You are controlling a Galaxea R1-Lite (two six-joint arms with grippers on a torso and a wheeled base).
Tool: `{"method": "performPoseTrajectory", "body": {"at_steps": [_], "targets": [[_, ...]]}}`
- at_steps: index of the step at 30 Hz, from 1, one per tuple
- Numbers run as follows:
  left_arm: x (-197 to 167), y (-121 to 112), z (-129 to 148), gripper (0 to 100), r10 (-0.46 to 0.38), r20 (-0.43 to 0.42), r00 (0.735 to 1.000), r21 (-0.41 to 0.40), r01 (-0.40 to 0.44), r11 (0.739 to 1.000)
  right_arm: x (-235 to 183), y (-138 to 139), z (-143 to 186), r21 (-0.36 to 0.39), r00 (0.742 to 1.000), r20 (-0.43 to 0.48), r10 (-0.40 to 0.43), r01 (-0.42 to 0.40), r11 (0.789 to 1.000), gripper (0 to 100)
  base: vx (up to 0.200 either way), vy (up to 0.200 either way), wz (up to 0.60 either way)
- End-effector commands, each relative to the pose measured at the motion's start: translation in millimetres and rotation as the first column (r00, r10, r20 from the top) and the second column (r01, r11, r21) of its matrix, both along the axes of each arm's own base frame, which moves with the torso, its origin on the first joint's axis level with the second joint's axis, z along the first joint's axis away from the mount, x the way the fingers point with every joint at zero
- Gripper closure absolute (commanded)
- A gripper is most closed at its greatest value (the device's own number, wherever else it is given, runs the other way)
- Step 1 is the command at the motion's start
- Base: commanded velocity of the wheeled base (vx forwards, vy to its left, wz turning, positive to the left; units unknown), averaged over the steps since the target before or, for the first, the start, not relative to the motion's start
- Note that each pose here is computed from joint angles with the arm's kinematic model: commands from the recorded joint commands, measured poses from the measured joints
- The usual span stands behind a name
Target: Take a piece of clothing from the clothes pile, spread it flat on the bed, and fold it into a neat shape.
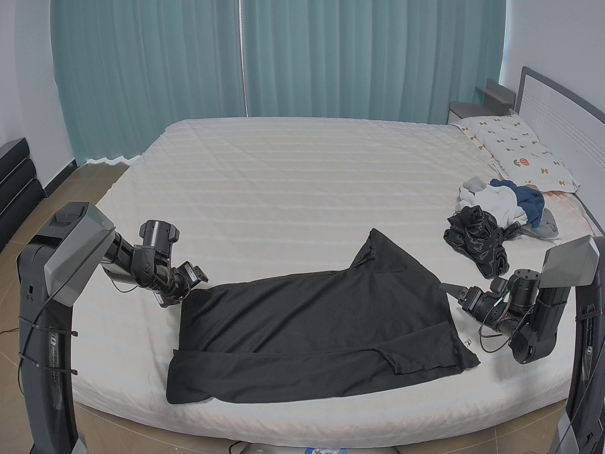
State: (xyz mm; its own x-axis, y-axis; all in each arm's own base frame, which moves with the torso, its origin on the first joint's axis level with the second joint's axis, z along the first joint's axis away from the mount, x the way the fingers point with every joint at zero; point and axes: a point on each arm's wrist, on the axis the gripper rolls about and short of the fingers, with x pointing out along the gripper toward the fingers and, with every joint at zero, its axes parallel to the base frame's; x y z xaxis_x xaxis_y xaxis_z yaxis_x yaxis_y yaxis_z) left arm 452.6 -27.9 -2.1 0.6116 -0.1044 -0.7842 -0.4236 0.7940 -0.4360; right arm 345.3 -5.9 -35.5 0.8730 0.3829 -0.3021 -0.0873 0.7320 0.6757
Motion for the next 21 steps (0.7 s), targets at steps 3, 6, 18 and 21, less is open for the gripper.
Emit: {"method": "performPoseTrajectory", "body": {"at_steps": [3, 6, 18, 21], "targets": [[3.4, 0.5, -11.4, 100, 0.022, -0.012, 1.0, 0.03, -0.022, 0.999, 0.4, 1.6, 1.9, -0.005, 1.0, 0.015, 0.005, -0.005, 1.0, 0, 0.0, 0.0, 0.0], [8.0, 3.0, -6.7, 100, 0.056, 0.018, 0.998, 0.042, -0.056, 0.998, -0.1, 9.1, 4.5, -0.009, 1.0, 0.017, 0.004, -0.004, 1.0, 0, 0.0, 0.0, 0.0], [9.3, 21.7, 11.8, 100, 0.232, 0.089, 0.969, -0.035, -0.229, 0.973, 24.8, 40.9, 29.9, -0.038, 0.995, 0.101, 0.014, -0.01, 0.999, 0, 0.0, 0.0, 0.0], [7.6, 25.9, 16.0, 100, 0.247, 0.092, 0.965, -0.044, -0.244, 0.969, 39.1, 42.0, 34.9, -0.042, 0.996, 0.092, 0.015, -0.011, 0.999, 0, 0.0, 0.0, 0.0]]}}
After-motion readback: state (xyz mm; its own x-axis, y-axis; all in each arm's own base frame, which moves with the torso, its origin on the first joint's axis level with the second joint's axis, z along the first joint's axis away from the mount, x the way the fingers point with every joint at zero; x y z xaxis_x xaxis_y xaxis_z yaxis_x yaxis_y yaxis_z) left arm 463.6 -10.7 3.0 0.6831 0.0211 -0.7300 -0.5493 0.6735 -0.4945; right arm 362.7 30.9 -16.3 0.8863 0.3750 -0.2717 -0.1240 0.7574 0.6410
